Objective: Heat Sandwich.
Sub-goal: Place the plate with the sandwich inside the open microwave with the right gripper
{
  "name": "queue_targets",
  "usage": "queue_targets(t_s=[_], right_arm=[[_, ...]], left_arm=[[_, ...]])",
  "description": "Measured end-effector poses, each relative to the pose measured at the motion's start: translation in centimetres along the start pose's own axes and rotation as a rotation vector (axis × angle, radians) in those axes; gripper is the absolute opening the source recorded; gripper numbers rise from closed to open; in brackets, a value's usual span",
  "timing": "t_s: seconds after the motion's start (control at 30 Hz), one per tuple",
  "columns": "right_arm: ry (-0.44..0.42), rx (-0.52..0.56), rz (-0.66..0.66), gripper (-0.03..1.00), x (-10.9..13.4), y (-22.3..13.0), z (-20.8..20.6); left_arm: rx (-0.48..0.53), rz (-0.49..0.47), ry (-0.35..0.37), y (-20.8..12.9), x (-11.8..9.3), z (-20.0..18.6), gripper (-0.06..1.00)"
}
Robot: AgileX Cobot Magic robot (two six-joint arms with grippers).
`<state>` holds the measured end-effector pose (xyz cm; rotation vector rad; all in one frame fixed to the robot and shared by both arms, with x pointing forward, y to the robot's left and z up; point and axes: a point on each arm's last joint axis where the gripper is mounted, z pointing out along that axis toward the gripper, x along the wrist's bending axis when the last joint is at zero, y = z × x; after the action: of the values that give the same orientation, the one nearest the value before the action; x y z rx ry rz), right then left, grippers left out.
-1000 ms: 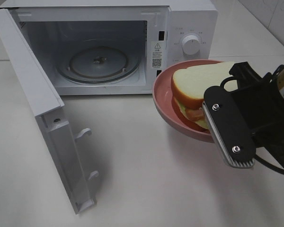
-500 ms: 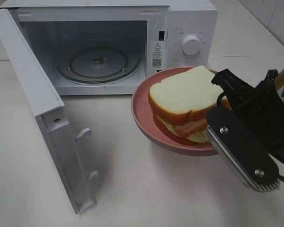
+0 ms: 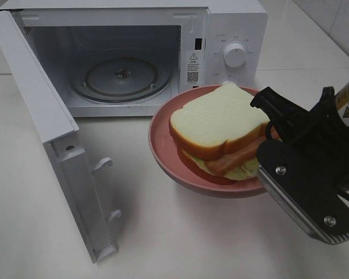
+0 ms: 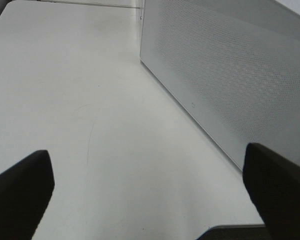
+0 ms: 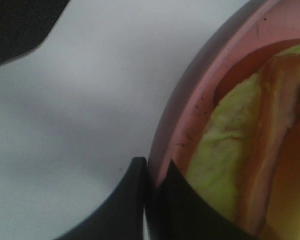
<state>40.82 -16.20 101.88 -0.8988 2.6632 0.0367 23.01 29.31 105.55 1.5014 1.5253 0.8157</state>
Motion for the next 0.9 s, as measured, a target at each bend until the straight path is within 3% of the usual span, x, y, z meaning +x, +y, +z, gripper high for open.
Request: queue_targets(t_s=[0.37, 0.9], right_arm=[[0.021, -0.019, -0.018, 0.05, -0.5, 0.3, 1.2], [-0.027, -0.033, -0.044, 0.05, -2.1, 0.8, 4.0]], left_arm=[[0.0, 0.0, 0.001, 0.0, 0.0, 0.0, 0.97], [0.0, 0.0, 0.001, 0.0, 0.0, 0.0, 0.97]])
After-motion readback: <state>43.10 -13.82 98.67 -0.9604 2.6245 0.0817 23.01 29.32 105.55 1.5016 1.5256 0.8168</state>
